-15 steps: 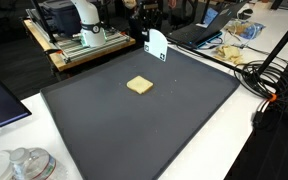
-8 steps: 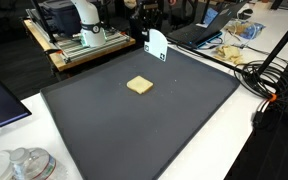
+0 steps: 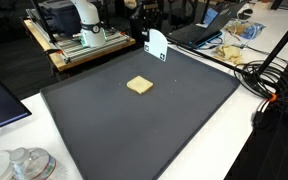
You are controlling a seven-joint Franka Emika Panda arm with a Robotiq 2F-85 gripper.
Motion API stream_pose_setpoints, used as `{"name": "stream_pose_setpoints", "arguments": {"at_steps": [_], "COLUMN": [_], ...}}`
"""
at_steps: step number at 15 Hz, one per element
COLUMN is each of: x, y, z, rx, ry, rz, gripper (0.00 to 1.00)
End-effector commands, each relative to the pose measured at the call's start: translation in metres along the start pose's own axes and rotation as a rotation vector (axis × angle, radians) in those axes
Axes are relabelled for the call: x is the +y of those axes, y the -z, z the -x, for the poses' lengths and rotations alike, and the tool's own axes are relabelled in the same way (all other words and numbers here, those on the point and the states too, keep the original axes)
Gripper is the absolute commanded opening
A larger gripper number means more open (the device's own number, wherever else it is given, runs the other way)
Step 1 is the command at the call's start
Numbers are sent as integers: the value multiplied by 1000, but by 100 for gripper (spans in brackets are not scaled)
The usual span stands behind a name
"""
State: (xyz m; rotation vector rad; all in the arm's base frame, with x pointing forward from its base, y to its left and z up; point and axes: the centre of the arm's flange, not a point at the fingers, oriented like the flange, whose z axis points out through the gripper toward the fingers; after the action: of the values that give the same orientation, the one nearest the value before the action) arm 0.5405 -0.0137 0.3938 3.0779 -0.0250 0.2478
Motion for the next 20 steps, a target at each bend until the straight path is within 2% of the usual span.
{"name": "stream_pose_setpoints", "arguments": {"at_steps": [1,18,19,20], "x": [0,0,0,23], "y": [0,0,0,5], "z": [0,0,0,-4], "rx": [0,0,0,4], "ry": [0,0,0,-116], "rz": [0,0,0,-42], "gripper": [4,4,1,1]}}
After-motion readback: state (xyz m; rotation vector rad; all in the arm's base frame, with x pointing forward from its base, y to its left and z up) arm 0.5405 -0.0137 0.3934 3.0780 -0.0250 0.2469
